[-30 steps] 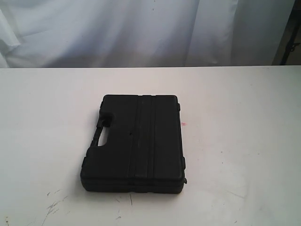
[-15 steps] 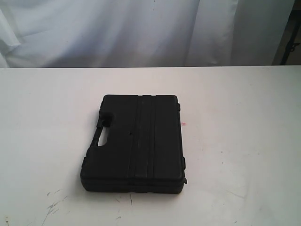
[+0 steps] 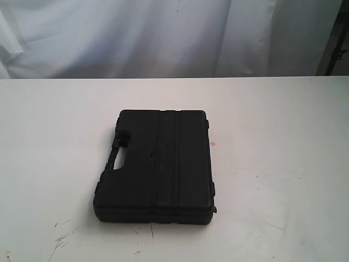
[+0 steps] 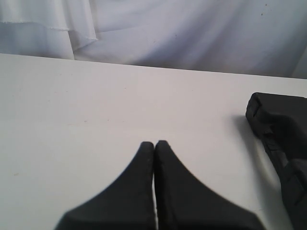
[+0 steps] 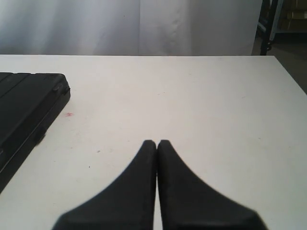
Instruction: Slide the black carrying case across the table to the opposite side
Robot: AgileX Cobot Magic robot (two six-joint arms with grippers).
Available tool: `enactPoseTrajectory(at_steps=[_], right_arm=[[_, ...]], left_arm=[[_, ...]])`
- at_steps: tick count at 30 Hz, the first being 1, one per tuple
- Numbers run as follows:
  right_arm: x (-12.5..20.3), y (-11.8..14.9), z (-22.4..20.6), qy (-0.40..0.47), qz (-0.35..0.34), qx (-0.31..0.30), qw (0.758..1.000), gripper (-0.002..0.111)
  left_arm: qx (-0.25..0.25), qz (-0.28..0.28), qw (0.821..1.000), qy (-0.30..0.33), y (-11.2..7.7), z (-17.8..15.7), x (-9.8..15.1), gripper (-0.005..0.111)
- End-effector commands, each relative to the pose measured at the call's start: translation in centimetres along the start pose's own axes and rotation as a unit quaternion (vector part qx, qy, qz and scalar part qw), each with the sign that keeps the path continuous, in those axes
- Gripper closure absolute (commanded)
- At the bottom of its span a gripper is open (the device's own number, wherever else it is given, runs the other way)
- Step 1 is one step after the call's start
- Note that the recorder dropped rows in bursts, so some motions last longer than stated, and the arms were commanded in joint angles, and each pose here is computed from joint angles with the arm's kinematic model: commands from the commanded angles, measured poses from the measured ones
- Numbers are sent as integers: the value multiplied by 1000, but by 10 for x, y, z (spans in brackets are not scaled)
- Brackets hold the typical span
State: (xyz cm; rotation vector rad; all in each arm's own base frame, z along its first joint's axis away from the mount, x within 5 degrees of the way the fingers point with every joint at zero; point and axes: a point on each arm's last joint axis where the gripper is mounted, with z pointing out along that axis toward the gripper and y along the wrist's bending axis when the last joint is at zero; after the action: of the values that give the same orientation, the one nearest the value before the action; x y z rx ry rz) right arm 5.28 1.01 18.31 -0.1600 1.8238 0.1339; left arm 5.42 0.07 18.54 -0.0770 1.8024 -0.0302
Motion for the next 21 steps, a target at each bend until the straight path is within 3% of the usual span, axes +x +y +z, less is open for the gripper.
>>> enactPoseTrajectory(at_steps=[1,21], right_arm=[[1,0,0,0,1,1,1000,108],[1,0,0,0,10,1,1000,108]], left_arm=[[0,-2,1000,-3,0,0,1,107],[0,-2,1000,-3,0,0,1,107]])
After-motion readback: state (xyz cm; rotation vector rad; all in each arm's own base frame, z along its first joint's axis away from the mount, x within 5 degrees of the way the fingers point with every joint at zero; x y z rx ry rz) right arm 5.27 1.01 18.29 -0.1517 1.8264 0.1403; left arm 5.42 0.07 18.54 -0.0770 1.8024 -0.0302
